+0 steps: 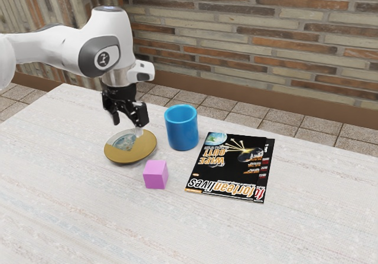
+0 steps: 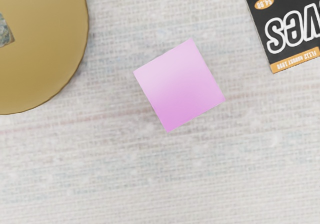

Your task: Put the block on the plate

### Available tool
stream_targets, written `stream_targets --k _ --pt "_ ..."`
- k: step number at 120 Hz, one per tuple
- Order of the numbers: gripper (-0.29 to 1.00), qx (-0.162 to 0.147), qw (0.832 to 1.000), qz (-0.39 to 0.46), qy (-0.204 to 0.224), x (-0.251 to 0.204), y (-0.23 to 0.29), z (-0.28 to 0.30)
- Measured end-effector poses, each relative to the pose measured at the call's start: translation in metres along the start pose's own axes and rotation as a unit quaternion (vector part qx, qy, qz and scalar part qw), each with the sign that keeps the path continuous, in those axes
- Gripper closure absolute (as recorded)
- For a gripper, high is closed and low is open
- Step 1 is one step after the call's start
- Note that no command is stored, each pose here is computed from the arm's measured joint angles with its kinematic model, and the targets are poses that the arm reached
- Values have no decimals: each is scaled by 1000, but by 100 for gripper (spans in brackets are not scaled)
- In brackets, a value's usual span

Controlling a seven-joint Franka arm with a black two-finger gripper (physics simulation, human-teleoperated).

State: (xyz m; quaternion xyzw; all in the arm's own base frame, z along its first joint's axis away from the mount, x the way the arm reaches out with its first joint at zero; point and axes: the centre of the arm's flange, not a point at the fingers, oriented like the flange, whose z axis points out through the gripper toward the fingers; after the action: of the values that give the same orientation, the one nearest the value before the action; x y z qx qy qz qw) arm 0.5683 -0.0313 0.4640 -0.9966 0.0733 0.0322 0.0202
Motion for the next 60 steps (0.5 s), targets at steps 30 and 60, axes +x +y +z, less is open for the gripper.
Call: stream_targets --k 30,60 --pt "0 -19 998 -67 4 7 -10 61" --pt "0 -50 992 -118 8 10 19 99"
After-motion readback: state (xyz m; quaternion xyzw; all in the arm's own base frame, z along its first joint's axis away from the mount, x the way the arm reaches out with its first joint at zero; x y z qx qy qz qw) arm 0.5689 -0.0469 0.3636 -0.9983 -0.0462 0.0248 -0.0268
